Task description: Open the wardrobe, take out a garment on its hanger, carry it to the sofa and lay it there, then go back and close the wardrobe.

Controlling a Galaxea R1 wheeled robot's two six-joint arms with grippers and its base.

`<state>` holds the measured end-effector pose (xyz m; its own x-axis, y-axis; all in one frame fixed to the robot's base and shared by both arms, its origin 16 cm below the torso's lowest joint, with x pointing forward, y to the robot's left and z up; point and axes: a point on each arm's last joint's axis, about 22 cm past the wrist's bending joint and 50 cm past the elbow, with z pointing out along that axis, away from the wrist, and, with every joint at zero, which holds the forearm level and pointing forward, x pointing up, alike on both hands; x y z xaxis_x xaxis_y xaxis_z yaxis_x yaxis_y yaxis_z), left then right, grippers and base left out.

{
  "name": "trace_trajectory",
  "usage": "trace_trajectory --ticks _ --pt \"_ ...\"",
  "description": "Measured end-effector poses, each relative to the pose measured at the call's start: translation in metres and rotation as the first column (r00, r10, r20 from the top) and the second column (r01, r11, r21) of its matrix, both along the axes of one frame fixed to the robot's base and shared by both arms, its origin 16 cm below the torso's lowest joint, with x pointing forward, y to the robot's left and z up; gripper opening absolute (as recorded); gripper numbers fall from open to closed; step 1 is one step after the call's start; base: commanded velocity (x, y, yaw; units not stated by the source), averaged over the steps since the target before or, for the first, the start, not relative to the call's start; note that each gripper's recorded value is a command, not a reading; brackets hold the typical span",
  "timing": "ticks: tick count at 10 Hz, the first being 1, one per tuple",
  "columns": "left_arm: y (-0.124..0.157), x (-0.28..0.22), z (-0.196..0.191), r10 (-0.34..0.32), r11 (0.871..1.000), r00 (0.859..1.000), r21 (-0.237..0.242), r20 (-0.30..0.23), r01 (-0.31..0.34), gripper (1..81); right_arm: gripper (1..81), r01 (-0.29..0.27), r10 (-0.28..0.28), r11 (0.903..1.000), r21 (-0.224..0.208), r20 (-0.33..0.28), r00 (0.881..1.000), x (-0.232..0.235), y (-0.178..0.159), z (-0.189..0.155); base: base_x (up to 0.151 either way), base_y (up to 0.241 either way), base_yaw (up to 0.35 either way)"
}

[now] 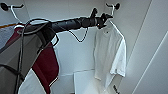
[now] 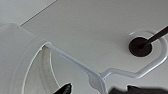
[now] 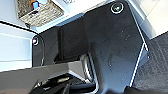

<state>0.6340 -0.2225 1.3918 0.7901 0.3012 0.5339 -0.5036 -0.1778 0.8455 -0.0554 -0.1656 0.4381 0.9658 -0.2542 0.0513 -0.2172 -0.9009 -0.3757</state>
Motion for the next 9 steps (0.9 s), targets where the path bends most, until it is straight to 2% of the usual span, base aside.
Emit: trace_trajectory --ticks 5,7,9 --pt "-0.018 -0.004 0.003 -0.005 1.0 1.0 -0.01 0.001 0.005 81.1 81.1 0.0 0.0 1.0 0.0 -0.001 1.0 0.0 0.0 0.0 0.0 0.0 0.0" --pt "-0.036 -0.01 0.01 -0.008 1.0 1.0 -0.027 0.018 0.009 81.1 81.1 0.0 0.0 1.0 0.005 -0.001 1.0 0.0 0.004 0.0 0.0 0.0 0.0" --pt "-0.039 -0.009 0.016 -0.002 0.999 0.999 -0.047 0.036 0.004 81.1 81.1 0.0 0.0 1.0 0.009 -0.001 1.0 0.001 0.007 0.001 0.0 0.0 0.0"
